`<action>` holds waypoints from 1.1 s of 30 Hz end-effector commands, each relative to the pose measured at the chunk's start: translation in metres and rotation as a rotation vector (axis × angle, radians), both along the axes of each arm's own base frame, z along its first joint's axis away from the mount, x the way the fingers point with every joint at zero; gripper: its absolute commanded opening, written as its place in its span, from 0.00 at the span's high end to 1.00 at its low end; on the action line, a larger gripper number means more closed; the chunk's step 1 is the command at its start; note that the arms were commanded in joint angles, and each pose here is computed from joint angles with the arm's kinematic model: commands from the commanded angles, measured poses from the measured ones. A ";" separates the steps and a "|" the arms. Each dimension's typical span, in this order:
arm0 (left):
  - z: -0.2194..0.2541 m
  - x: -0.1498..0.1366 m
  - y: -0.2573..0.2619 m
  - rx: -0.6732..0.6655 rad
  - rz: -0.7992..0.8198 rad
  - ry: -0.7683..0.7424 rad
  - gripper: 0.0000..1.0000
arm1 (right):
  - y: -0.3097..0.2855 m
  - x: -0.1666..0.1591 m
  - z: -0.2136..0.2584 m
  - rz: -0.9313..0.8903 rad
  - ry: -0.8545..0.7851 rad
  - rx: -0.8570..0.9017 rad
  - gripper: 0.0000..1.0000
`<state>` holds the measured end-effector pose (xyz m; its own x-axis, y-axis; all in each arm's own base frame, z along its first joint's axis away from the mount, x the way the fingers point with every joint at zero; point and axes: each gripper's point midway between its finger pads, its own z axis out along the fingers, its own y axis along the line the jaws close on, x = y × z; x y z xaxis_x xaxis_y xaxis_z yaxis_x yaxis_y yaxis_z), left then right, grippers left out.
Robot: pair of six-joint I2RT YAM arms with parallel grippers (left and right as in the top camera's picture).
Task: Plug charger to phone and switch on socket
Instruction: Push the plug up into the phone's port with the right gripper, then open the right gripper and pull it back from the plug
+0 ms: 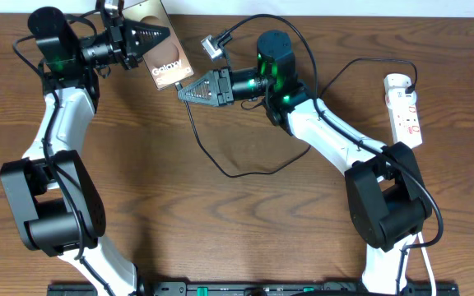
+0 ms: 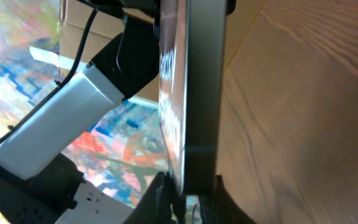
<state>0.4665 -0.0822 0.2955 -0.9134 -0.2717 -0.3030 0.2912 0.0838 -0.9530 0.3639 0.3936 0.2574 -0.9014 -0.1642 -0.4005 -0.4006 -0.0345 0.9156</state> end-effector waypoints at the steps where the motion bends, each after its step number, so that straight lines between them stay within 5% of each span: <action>1: 0.007 -0.007 -0.002 0.010 -0.038 -0.039 0.93 | -0.003 0.008 0.001 -0.036 -0.010 0.001 0.83; 7: 0.007 -0.007 -0.002 0.010 -0.038 -0.039 0.93 | -0.003 0.008 0.001 -0.036 -0.010 0.001 0.73; 14: 0.007 -0.006 0.001 0.011 -0.031 -0.039 0.93 | -0.003 0.008 0.001 -0.036 -0.011 0.001 0.21; 18: 0.007 -0.006 0.004 0.011 -0.024 -0.040 0.93 | -0.003 0.008 0.001 -0.035 -0.013 0.002 0.01; 33: 0.007 -0.003 0.022 0.012 0.013 -0.042 0.93 | -0.015 0.022 0.000 -0.075 -0.059 0.004 0.01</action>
